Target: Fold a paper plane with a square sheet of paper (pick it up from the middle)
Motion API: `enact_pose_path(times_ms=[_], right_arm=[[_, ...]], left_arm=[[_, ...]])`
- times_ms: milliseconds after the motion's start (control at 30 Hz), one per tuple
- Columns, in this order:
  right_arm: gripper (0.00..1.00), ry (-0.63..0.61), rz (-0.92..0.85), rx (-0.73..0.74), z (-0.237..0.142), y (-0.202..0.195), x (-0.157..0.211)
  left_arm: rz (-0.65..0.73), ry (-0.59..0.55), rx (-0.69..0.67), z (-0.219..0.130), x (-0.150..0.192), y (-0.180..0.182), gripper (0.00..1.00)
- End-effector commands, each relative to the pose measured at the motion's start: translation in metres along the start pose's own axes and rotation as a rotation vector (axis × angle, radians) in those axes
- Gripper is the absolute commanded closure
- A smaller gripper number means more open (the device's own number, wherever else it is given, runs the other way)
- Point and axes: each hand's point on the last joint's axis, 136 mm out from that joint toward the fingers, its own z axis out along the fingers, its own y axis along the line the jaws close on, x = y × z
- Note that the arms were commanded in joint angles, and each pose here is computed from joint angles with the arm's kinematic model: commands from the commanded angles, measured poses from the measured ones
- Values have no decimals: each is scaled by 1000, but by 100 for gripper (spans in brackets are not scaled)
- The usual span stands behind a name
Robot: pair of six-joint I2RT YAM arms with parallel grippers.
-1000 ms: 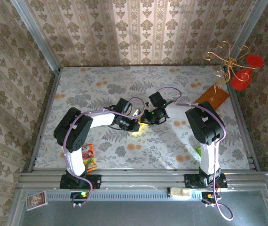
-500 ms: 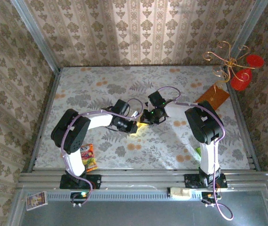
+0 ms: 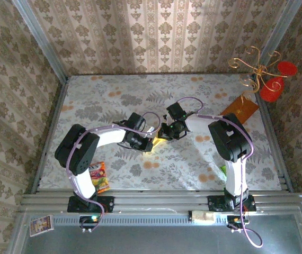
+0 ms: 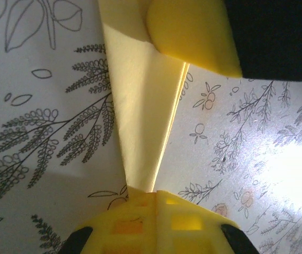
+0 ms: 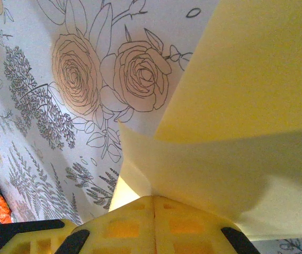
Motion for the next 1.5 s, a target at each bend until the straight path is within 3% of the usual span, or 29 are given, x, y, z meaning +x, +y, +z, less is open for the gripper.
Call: enact_pose_path(times_ms=[0,400,600,733,1133,1467], right_arm=[[92,66,66,215,16,-62,22],[92,64,54,189,13,-54,21],[92,56,26,126,11,-34,24],[92,57,21,75,12,-19,28],[92,18,-13,27,2,0,20],[91,-51,-9,40,-12,-1,0]], left_arm=[[-81,182,-96,-4,59,22,100],[-69,119,-100,-26,49,12,100],[-34,-61,-13,-46,7,-18,98],[-82,-140,10,-38,-17,-17,97],[-109,-148,35,1,-49,-13,100],[-164,-39,-36,19,-14,11,100]])
